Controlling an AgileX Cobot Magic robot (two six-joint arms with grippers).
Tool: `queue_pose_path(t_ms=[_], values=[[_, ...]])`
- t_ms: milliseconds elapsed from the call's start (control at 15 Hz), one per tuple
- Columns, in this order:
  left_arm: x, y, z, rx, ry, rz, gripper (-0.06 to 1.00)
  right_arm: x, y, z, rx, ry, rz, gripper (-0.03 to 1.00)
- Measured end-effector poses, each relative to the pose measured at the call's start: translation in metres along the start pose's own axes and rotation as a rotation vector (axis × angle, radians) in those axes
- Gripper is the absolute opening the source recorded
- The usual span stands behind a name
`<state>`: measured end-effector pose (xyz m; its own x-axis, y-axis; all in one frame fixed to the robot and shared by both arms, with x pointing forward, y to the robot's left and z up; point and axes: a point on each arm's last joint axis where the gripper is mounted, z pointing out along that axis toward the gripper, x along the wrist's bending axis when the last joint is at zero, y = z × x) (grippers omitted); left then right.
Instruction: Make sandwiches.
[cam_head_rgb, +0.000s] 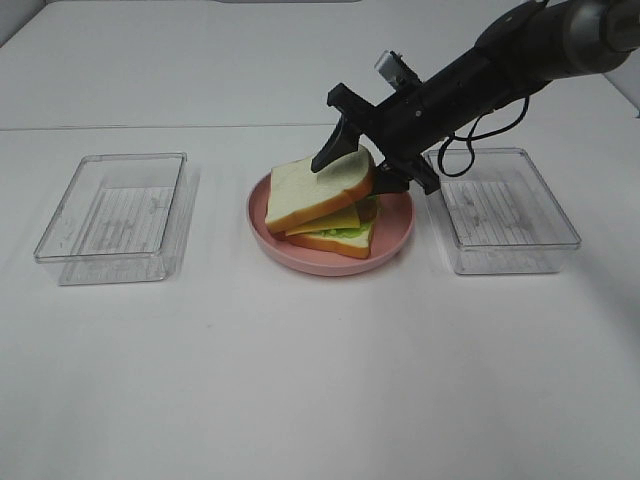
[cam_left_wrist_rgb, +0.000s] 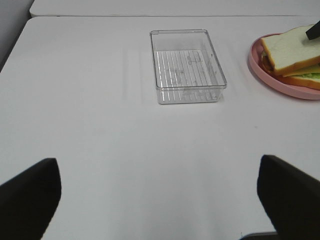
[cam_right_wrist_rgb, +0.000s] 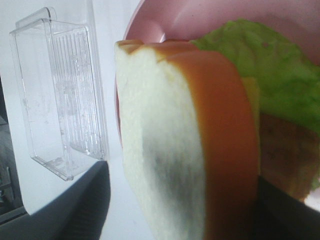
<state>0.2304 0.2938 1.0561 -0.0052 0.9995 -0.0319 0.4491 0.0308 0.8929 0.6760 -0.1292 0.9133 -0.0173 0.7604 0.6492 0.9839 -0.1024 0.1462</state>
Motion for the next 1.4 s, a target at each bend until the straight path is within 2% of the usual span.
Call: queue_pose_path(t_ms=[67,133,333,667,733,933,1000,1200,1267,1400], values=[[0.0,0.0,0.0,0.0,0.0,0.0,0.99,0.003,0.0,-0.007,-0.009,-0.019,-0.024,0.63],[0.0,0.0,0.0,0.0,0.0,0.0,0.99,0.009,0.002,-0.022,-0.033,-0.082,-0.081,0.66],[0.0,0.0,0.0,0.0,0.0,0.0,0.99,0.011,0.002,-0.036,-0.046,-0.17,-0.135,0.75],[0.0,0.0,0.0,0.0,0.0,0.0,0.99,0.026,0.002,-0.077,-0.125,-0.295,-0.202,0.77],[0.0,0.0,0.0,0.0,0.0,0.0,0.99,0.034,0.002,-0.102,-0.185,-0.378,-0.233,0.83],[0.0,0.0,0.0,0.0,0.0,0.0,0.99,0.037,0.0,-0.126,-0.222,-0.488,-0.254,0.88],[0.0,0.0,0.0,0.0,0.0,0.0,0.99,0.033,-0.004,-0.141,-0.205,-0.611,-0.281,0.88],[0.0,0.0,0.0,0.0,0.0,0.0,0.99,0.017,-0.002,-0.153,-0.174,-0.659,-0.238,0.89],[0.0,0.0,0.0,0.0,0.0,0.0,0.99,-0.007,0.004,-0.171,-0.172,-0.692,-0.166,0.89],[0.0,0.0,0.0,0.0,0.0,0.0,0.99,-0.019,0.005,-0.181,-0.158,-0.72,-0.141,0.89]])
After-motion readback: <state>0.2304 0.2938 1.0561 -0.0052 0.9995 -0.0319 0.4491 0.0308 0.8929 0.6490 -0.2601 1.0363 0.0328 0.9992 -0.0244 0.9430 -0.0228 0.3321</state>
